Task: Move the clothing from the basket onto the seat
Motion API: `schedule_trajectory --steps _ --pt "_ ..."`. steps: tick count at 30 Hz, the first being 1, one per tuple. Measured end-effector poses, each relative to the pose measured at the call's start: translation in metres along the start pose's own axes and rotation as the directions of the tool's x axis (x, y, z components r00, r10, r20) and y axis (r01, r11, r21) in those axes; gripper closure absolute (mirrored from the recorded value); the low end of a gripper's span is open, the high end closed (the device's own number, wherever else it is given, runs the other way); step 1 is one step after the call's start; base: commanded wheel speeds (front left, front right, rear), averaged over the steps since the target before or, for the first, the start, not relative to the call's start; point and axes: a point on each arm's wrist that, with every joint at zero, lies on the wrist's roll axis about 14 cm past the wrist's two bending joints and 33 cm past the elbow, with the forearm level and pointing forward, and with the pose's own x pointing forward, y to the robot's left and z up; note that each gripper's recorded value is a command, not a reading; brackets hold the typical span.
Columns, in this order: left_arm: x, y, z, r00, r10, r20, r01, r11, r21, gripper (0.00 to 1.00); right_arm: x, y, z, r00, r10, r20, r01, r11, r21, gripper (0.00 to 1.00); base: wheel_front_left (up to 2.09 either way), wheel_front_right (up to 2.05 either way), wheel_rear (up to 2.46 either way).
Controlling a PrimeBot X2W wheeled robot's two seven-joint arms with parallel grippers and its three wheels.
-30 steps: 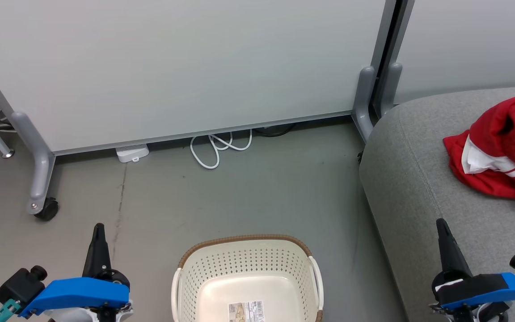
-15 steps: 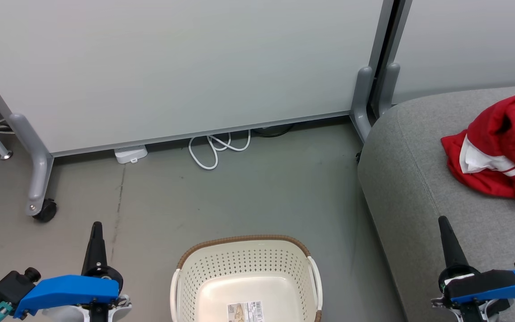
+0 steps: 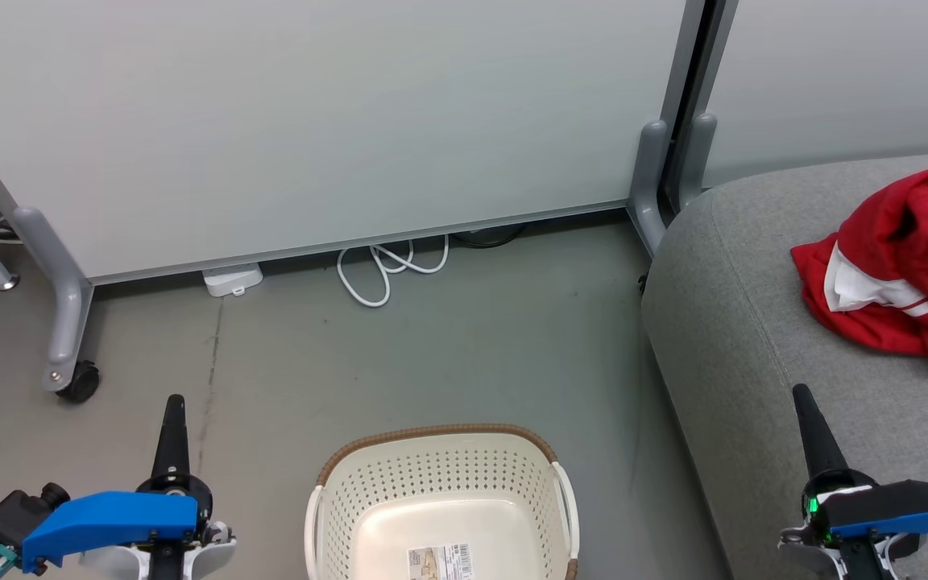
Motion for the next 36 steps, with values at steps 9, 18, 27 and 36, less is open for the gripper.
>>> schedule_trajectory --steps 9,18,27,36 --pt "0.003 -0.004 0.0 1.0 -0.014 -0.008 0.013 0.996 -0.093 1.0 0.0 0.001 0.002 1.0 0.003 -0.001 -0.003 0.995 0.095 1.0 0.0 0.0 0.0" --pt "0.004 -0.007 0.0 1.0 -0.024 -0.012 0.022 0.985 -0.17 1.0 0.001 0.003 0.005 1.0 0.013 0.003 -0.013 0.985 0.171 1.0 0.0 0.0 0.0" --pt "0.005 -0.01 0.001 0.999 -0.037 -0.015 0.032 0.97 -0.242 1.0 0.001 0.004 0.007 1.0 0.018 0.004 -0.018 0.97 0.242 1.0 0.0 0.0 0.0" --pt "0.007 -0.015 0.001 0.998 -0.054 -0.017 0.046 0.951 -0.306 1.0 0.001 0.007 0.009 1.0 0.03 0.007 -0.03 0.952 0.306 1.0 0.0 0.0 0.0"
